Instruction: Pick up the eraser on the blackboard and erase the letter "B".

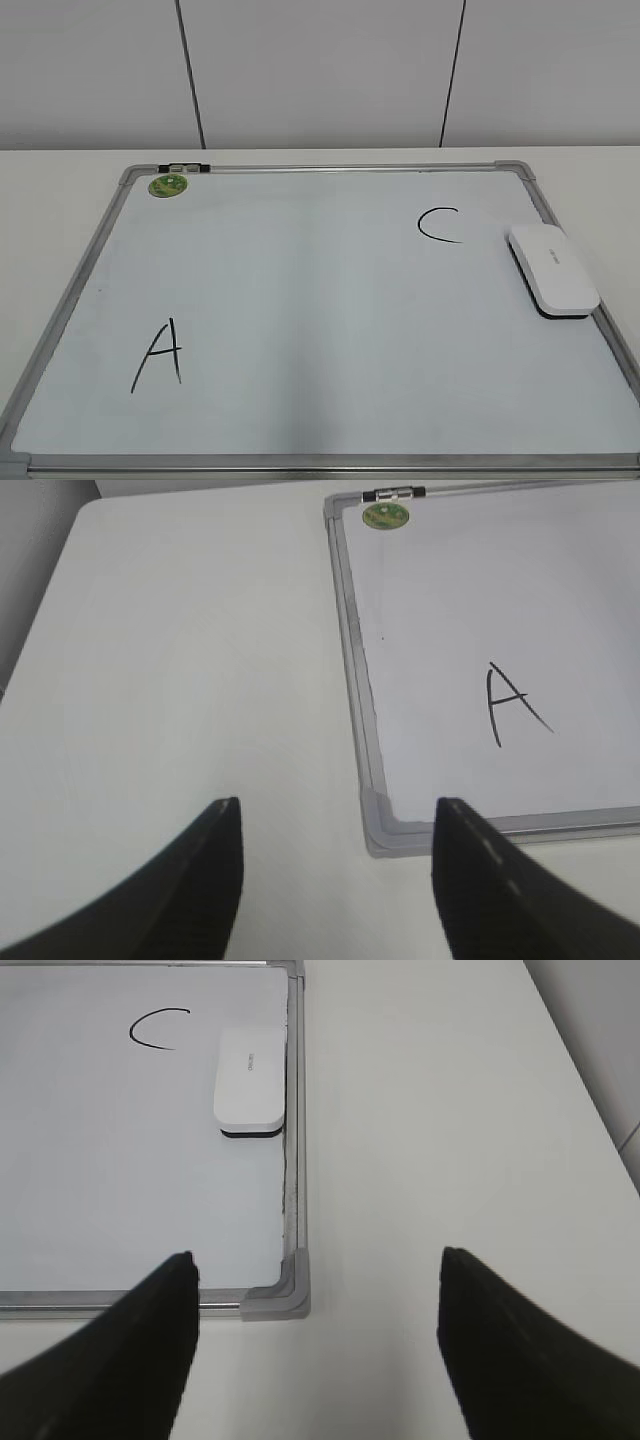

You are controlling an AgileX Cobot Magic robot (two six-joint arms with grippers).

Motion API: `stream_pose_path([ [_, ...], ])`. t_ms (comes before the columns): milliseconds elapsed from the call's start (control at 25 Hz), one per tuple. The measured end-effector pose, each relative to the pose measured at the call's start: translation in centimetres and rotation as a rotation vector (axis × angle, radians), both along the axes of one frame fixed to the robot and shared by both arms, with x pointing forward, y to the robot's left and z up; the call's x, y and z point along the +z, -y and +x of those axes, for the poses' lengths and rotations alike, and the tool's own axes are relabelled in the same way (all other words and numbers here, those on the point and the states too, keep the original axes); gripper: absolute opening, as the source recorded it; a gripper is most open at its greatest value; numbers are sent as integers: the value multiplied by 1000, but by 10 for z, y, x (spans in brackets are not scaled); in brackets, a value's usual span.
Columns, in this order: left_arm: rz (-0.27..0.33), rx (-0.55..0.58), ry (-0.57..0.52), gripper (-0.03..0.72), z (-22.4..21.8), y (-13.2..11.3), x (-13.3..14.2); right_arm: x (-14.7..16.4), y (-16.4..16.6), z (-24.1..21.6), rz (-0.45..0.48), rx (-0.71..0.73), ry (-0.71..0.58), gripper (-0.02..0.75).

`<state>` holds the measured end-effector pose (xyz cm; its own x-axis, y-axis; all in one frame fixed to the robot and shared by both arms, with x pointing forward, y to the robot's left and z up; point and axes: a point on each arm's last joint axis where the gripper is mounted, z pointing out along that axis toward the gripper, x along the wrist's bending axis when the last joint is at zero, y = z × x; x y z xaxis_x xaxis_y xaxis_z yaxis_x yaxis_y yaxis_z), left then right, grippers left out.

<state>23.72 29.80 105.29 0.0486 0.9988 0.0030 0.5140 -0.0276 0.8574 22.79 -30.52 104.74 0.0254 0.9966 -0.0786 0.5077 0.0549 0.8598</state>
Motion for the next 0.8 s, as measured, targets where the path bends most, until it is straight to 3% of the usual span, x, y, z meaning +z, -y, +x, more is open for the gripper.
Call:
stream_pose_path([
  [800,2,1,24,437,-5,0,-1,0,0,-1,0,-43,1,573],
])
